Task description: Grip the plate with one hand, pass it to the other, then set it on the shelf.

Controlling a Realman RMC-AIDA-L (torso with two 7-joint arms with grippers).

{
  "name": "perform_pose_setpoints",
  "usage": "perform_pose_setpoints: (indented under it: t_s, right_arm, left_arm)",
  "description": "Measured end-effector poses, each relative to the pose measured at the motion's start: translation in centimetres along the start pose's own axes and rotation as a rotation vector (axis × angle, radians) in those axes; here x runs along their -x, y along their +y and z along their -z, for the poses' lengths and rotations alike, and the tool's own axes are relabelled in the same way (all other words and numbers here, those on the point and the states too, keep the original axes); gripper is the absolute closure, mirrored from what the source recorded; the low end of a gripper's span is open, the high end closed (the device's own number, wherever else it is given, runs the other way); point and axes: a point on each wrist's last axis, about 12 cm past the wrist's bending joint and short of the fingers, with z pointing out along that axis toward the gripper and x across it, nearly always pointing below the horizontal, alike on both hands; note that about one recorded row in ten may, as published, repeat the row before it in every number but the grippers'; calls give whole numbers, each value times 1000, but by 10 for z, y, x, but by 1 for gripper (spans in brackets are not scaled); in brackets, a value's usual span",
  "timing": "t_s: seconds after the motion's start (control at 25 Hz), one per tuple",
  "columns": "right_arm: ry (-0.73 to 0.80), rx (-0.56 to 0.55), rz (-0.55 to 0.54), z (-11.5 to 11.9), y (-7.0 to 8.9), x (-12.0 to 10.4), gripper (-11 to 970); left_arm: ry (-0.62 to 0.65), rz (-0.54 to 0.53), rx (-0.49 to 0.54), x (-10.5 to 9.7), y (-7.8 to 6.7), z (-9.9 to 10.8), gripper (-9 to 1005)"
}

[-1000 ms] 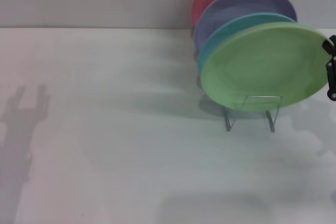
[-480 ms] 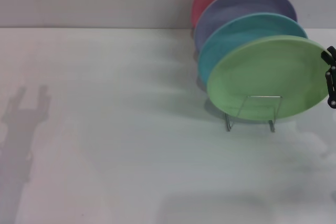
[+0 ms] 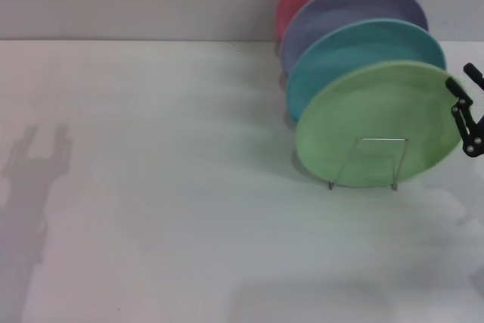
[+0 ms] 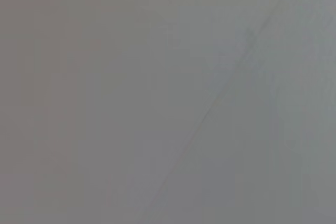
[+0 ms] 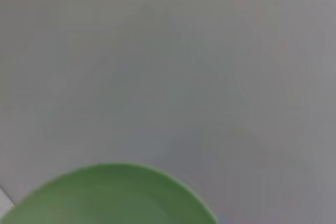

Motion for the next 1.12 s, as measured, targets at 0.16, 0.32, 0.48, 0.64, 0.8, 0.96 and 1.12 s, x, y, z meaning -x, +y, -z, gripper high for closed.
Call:
perform_pose_setpoints:
  t_s: [0.16,0.32,0.48,0.64,0.8,0.96,1.12]
  right_arm:
    - [-2,-15,-20,3,1,1,822]
    - [-96,-104,-172,15,-4,12,650]
    - [-164,-213,-296,24,-13,19,645]
    - [-196,-442,-540,39,-34,13,639]
    - [-152,-581,-684,50,-48,-1,634]
    - [-118,-707,-705,60,-54,-9,553]
    - [-95,-815,-686,73,-57,-13,472]
  left_arm:
    - [-3,-1,0,1,0,0,310]
    - [-12,-9,-2,3,1,0,304]
    - [-14,-54,-13,4,2,-1,298]
    - [4,-196,-48,2,-1,-2,292]
    - [44,-386,-118,-5,-8,-4,263]
    - [67,-463,-120,-8,-7,-7,167]
    - [119,-509,-71,-10,4,-16,167]
